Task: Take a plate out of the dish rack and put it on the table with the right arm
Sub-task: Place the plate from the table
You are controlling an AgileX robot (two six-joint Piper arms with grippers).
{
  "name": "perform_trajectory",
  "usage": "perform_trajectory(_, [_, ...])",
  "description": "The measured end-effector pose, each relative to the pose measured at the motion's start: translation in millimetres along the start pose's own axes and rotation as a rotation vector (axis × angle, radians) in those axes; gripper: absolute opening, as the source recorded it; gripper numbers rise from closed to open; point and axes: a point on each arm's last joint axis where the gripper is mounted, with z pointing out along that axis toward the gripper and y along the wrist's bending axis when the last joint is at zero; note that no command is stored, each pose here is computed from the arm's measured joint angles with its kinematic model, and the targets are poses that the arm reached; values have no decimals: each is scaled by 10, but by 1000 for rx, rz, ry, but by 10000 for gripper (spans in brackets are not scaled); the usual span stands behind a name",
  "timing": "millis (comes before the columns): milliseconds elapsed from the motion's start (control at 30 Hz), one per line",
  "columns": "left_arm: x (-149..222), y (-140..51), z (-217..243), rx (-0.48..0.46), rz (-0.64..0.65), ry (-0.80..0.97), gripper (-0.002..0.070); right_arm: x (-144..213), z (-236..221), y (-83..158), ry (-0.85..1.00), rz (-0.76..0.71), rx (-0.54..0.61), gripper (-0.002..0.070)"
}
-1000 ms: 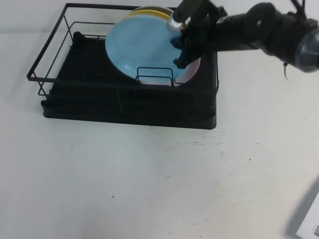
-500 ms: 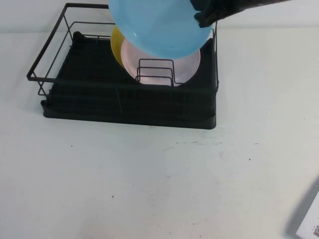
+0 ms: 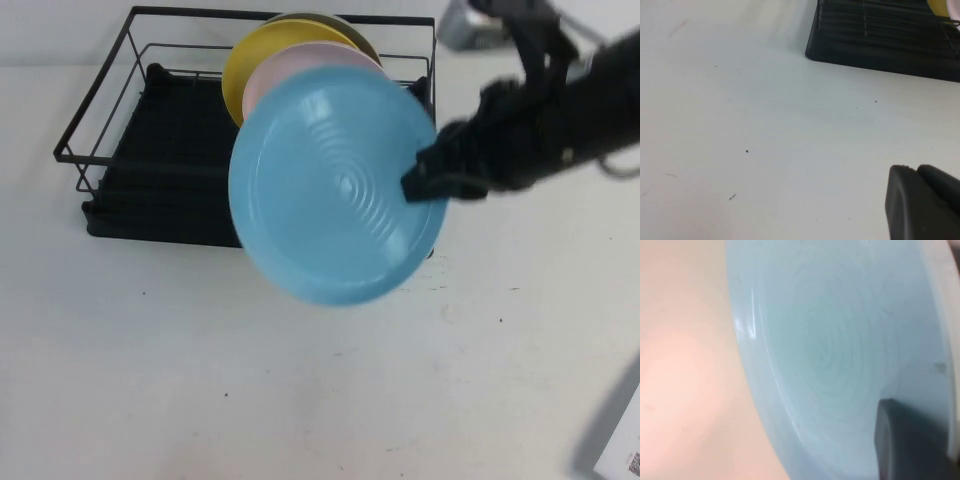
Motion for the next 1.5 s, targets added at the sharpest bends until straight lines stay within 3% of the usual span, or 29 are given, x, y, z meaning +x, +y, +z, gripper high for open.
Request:
perform_trajectory(133, [0, 0, 0, 0, 0, 0, -4, 351, 305, -80, 31, 228, -89, 77])
perform_trajectory(300, [0, 0, 0, 0, 0, 0, -4, 623, 595, -197, 109, 378, -111, 77])
perform_trajectory(733, [0, 0, 0, 0, 0, 0, -4, 864, 1250, -489, 243, 542, -98, 77])
perform_trajectory(1100, [0, 0, 0, 0, 0, 0, -4, 982, 1491, -595, 289, 618, -100, 85])
perform_trajectory(1200, [0, 0, 0, 0, 0, 0, -4, 1003, 1527, -630, 290, 608, -80, 144])
perform_trajectory(1367, [0, 0, 0, 0, 0, 0, -4, 1020, 1559, -685, 279, 579, -38, 351])
perform_trajectory(1500, [0, 0, 0, 0, 0, 0, -4, 993, 1516, -683, 264, 552, -21, 419])
